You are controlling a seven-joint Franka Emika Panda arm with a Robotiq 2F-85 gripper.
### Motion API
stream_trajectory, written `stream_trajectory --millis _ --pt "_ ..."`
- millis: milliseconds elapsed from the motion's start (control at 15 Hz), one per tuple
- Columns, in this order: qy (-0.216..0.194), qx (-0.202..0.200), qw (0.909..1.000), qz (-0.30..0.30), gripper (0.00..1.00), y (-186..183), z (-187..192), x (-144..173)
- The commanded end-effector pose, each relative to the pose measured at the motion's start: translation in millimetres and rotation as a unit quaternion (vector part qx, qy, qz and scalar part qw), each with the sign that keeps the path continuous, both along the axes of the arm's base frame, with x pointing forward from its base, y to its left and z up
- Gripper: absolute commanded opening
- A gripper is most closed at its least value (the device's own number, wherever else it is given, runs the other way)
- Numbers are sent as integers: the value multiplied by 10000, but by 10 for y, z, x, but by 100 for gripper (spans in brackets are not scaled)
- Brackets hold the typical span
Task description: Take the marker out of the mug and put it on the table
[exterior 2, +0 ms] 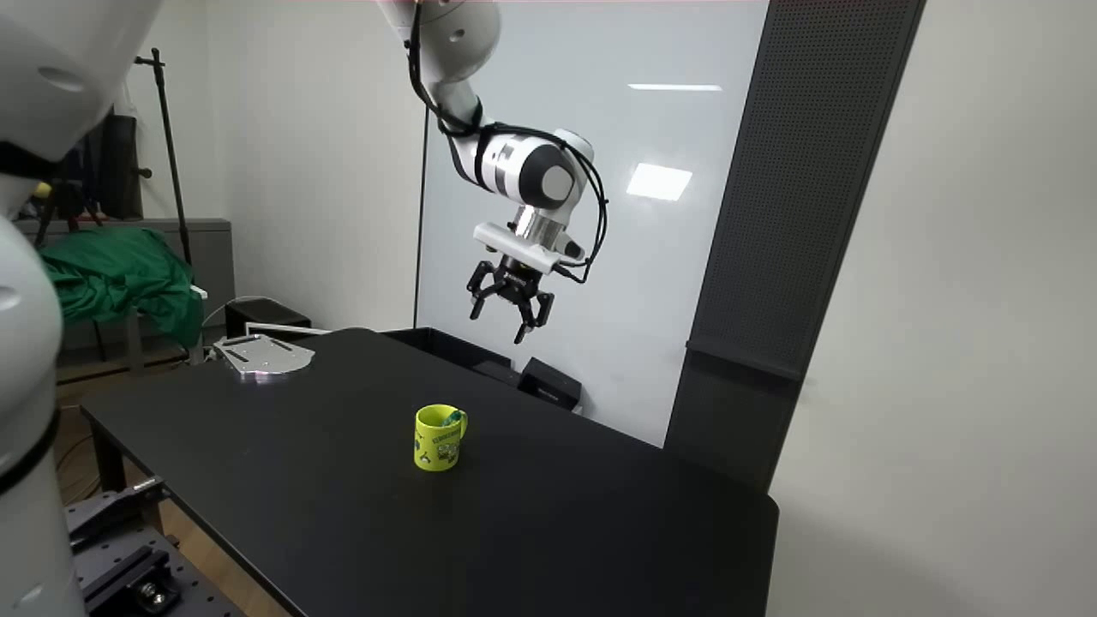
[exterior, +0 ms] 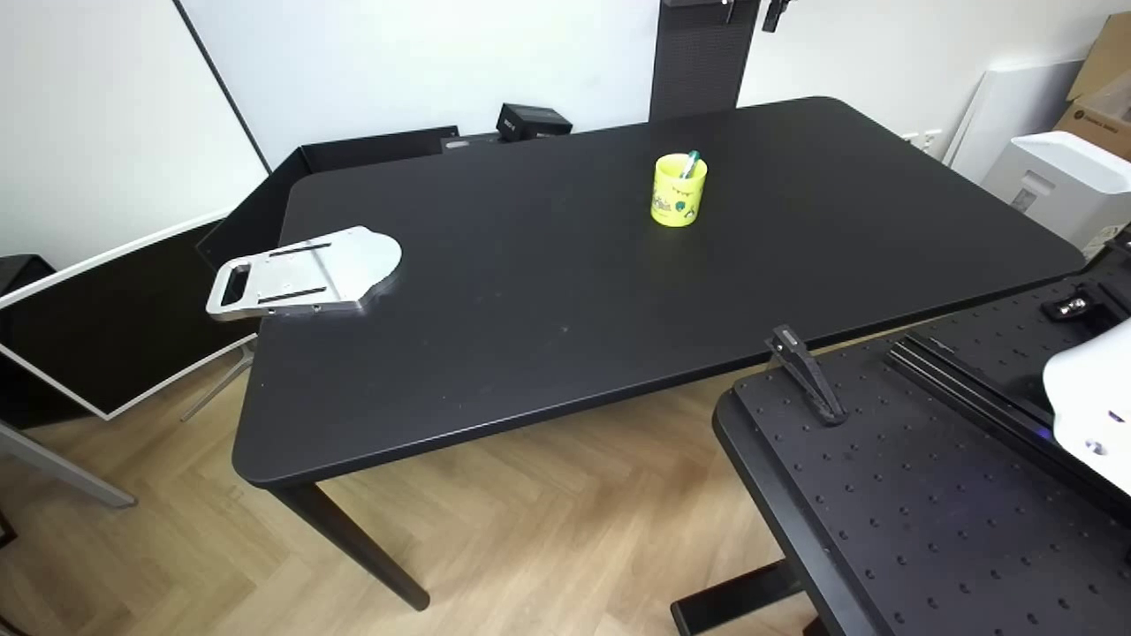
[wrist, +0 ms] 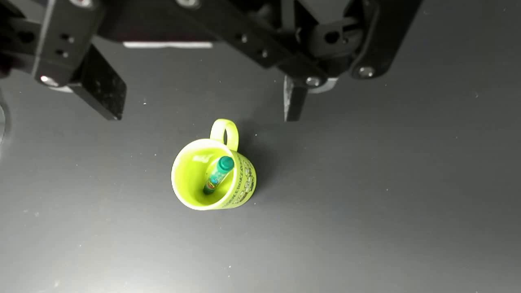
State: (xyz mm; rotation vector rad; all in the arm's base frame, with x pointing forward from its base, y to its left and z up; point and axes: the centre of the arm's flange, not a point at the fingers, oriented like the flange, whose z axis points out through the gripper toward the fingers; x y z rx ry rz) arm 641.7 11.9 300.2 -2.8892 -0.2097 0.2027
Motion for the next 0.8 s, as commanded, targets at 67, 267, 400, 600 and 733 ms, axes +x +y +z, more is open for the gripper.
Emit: stream_trajectory --millis 67,267,400,600,733 --pt "289 287 9991 -115 100 -13 -437 134" --pt "420 490 9979 -62 100 31 -733 125" --pt "475 604 9970 2 100 80 -897 110" --pt "467 826 9953 203 100 176 -1107 76" --pt "400 960 9939 372 100 242 -1219 62"
